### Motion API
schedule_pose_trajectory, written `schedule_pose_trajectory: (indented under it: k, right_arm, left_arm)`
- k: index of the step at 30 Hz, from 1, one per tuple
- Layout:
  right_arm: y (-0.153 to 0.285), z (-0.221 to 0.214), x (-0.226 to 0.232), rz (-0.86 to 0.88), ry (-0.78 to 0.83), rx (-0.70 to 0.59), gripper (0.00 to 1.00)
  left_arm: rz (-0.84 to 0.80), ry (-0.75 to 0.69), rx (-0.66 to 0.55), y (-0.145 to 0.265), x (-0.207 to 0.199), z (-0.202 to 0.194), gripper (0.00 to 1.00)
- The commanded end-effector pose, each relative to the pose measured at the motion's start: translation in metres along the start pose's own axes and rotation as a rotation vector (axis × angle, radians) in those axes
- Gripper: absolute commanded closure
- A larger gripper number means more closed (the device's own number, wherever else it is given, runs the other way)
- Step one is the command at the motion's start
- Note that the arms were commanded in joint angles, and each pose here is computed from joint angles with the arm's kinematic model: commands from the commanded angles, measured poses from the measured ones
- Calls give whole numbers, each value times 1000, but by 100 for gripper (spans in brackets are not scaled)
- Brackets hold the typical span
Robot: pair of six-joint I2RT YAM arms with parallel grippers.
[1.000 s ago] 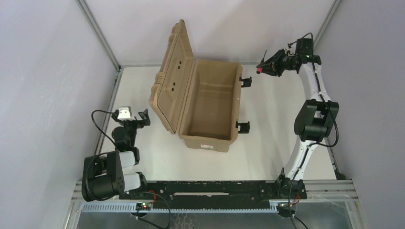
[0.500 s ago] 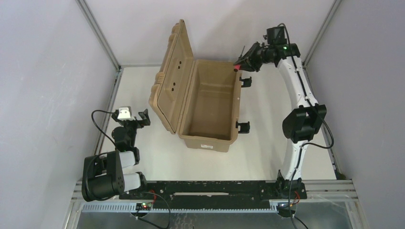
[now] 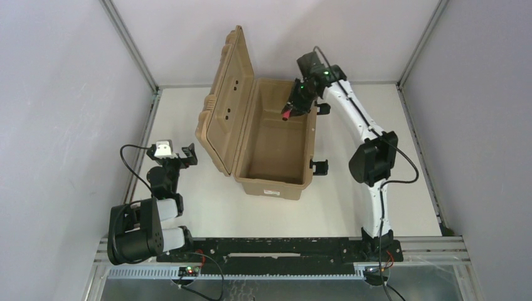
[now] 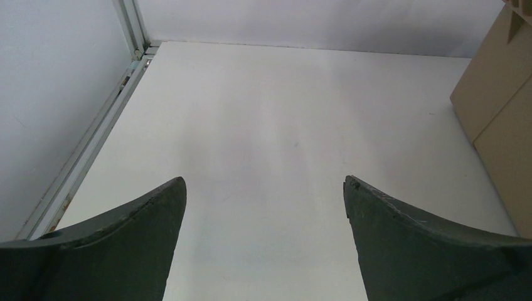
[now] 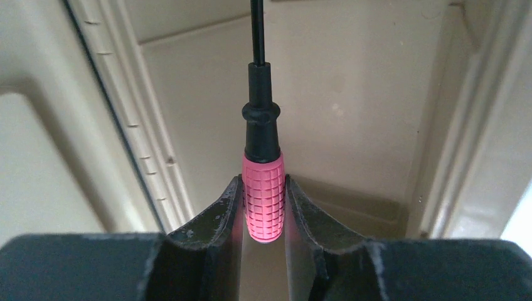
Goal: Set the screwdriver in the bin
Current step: Place the screwdriver in the bin.
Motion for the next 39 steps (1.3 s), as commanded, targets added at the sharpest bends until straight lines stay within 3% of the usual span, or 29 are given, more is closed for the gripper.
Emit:
schedule_pose_trajectory:
  k: [1, 19, 39]
  right_arm:
    - [-22, -19, 2, -117, 103, 29, 92]
    - [-129, -71, -22, -310, 234, 187, 92]
    - [-167, -81, -54, -385, 214, 223, 84]
  left_arm:
    - [-12, 4, -32, 2, -2, 4, 0]
    - [-13, 3, -28, 2, -3, 3, 0]
    - [-13, 3, -29, 2, -2, 4, 0]
Point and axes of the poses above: each gripper's point midway between its finger pads, its own y axis back along the fingers, its own x axis along the line the jaws close on, z = x × y, the point moved 6 cm from there along y, back along the fingers, and after that the axes turned 14 degrees about y, right-handed, at the moved point
